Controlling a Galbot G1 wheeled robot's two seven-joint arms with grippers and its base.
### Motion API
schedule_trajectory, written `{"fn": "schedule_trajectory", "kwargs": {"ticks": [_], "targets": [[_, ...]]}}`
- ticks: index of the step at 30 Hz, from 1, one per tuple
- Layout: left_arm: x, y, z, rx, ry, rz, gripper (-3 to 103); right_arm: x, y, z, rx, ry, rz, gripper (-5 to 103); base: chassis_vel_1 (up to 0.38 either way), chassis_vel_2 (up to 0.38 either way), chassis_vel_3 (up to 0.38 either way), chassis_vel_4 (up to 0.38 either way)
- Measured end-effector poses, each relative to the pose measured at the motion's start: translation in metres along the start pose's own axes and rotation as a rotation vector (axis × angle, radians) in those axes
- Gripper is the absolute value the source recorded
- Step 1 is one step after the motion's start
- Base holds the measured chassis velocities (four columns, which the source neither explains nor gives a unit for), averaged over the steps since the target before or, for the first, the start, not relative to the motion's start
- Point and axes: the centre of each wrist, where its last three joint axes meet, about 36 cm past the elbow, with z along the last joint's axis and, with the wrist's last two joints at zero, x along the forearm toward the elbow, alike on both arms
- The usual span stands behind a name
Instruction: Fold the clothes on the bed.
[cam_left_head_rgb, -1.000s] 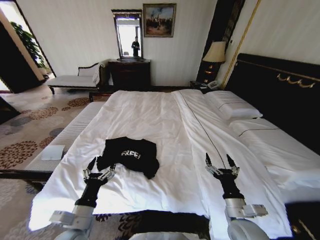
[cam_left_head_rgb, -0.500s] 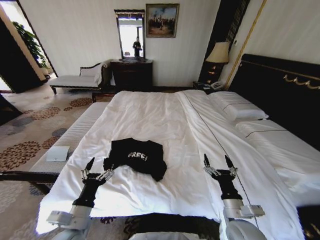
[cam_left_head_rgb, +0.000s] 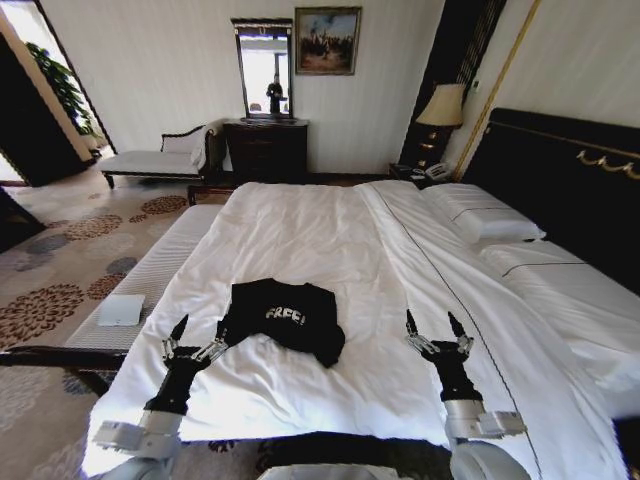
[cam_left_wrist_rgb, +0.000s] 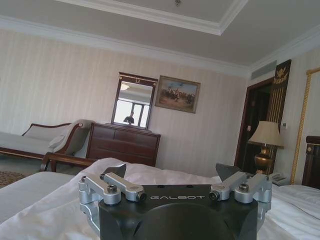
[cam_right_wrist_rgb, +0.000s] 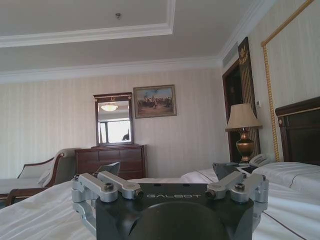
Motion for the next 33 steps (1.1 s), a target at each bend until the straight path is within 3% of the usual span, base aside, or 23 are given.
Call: {"fn": "schedule_trajectory", "kwargs": {"ticks": [33], "targets": [[0.0018, -0.0025, 0.0082, 0.0, 0.007, -0.013, 100, -0.0018, 0.0003, 0.0048, -0.01, -0.006, -0.008, 100, 0.03, 0.074, -0.031, -0.076]]}}
